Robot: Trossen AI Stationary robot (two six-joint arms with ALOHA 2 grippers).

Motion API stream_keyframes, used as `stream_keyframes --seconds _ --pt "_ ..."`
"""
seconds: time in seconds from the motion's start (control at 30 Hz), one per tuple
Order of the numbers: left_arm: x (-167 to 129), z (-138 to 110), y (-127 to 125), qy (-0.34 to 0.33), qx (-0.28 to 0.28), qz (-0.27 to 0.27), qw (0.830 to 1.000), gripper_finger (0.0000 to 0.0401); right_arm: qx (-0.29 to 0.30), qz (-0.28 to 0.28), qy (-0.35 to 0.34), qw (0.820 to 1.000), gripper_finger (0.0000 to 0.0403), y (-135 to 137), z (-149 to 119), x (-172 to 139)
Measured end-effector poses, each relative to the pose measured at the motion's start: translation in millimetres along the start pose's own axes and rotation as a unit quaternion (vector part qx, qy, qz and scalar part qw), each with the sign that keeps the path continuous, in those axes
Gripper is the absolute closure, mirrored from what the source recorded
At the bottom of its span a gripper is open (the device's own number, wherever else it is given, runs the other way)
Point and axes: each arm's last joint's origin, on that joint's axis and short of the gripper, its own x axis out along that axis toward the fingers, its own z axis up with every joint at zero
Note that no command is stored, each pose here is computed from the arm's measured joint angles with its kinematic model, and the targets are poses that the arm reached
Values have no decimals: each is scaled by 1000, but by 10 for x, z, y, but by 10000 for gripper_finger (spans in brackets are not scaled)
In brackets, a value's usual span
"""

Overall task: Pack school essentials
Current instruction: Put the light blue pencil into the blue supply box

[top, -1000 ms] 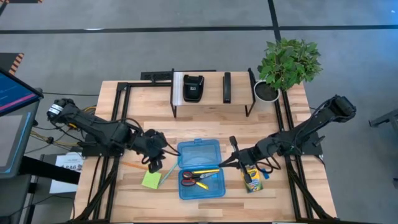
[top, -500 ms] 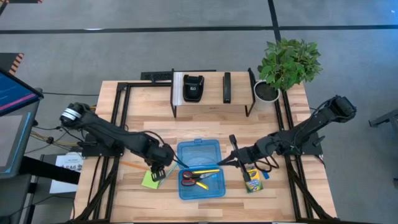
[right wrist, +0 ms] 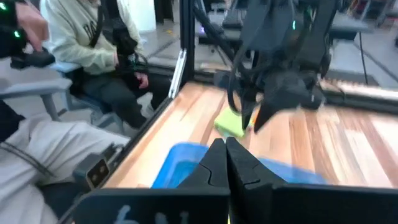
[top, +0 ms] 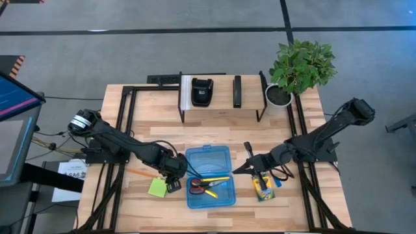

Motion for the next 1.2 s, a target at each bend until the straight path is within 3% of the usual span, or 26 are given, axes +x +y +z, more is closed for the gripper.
stream_keyframes --seconds 0.47,0.67,0.93,1.2 --pt "-152 94 -30 -4 4 13 1000 268 3 7 5 1000 403 74 22 -88" --pt "-238 109 -26 4 7 37 999 266 4 4 6 1000 403 54 21 -83" --pt "-246 120 -1 17 -2 28 999 266 4 3 5 1000 403 52 22 -83" --pt "-348 227 19 38 4 85 996 266 7 -12 5 1000 403 -27 25 -71"
